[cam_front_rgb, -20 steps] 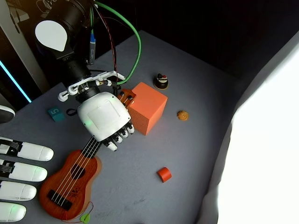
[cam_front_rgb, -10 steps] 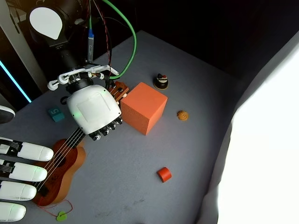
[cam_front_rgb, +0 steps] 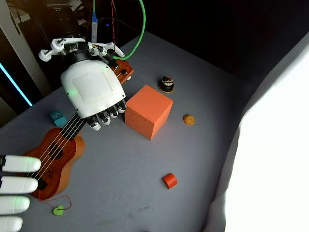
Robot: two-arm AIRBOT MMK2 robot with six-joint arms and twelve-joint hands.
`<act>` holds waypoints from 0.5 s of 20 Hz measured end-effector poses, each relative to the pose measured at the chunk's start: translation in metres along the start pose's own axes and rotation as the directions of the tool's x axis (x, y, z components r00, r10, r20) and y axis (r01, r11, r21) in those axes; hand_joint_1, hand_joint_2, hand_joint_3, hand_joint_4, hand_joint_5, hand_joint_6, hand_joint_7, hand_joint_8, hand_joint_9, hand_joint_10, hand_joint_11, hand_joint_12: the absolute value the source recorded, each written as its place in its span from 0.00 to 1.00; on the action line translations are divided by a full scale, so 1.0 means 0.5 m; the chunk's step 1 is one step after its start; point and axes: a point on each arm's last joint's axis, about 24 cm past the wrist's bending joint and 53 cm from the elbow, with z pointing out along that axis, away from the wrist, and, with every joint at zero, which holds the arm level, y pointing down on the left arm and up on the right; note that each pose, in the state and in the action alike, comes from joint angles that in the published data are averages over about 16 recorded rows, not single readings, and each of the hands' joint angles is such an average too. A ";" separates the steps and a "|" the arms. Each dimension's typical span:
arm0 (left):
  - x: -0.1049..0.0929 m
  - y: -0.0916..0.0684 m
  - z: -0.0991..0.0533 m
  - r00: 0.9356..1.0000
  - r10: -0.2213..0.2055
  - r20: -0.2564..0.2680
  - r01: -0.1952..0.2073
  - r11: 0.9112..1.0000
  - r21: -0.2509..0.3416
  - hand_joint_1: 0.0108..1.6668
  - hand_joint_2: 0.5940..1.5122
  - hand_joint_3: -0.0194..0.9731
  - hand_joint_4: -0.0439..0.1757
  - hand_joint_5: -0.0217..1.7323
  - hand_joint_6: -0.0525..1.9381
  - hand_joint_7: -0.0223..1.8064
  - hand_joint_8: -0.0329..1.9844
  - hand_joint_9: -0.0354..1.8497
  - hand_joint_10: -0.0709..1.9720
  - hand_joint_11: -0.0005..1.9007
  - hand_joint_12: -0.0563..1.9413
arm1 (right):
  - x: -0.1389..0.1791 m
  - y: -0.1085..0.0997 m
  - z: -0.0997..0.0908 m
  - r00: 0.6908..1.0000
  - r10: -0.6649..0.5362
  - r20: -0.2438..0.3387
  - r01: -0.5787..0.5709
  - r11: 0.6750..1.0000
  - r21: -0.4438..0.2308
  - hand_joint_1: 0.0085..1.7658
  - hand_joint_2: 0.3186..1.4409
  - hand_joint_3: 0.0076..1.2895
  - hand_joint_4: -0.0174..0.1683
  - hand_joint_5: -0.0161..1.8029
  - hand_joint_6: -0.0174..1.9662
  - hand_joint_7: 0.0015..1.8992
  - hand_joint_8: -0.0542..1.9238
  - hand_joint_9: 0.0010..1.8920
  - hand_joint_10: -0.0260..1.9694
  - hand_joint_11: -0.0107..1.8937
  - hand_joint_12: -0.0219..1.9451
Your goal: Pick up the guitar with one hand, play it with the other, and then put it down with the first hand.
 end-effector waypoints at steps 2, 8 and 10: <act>-0.004 0.001 -0.010 1.000 -0.013 -0.004 0.013 1.000 0.009 0.88 0.54 0.01 0.34 0.75 0.98 0.74 1.00 0.78 0.98 0.77 0.99 | 0.022 -0.003 -0.005 0.998 -0.005 -0.057 0.005 1.000 -0.005 0.04 0.87 0.01 0.08 0.02 0.02 0.03 0.03 0.01 0.02 0.02 0.01; -0.006 -0.001 -0.030 0.999 -0.046 -0.019 0.047 0.998 0.035 0.88 0.54 0.00 0.32 0.75 0.98 0.74 1.00 0.78 0.98 0.77 0.99 | 0.091 -0.005 -0.016 0.978 -0.043 -0.202 0.041 0.999 -0.014 0.04 0.87 0.01 0.08 0.02 0.02 0.03 0.03 0.01 0.02 0.02 0.01; -0.006 -0.004 -0.034 0.998 -0.053 -0.022 0.054 0.998 0.043 0.88 0.54 0.00 0.31 0.75 0.98 0.74 1.00 0.78 0.98 0.77 0.99 | 0.105 -0.007 -0.018 0.972 -0.054 -0.230 0.052 0.999 -0.012 0.04 0.87 0.01 0.08 0.02 0.02 0.03 0.03 0.01 0.02 0.02 0.01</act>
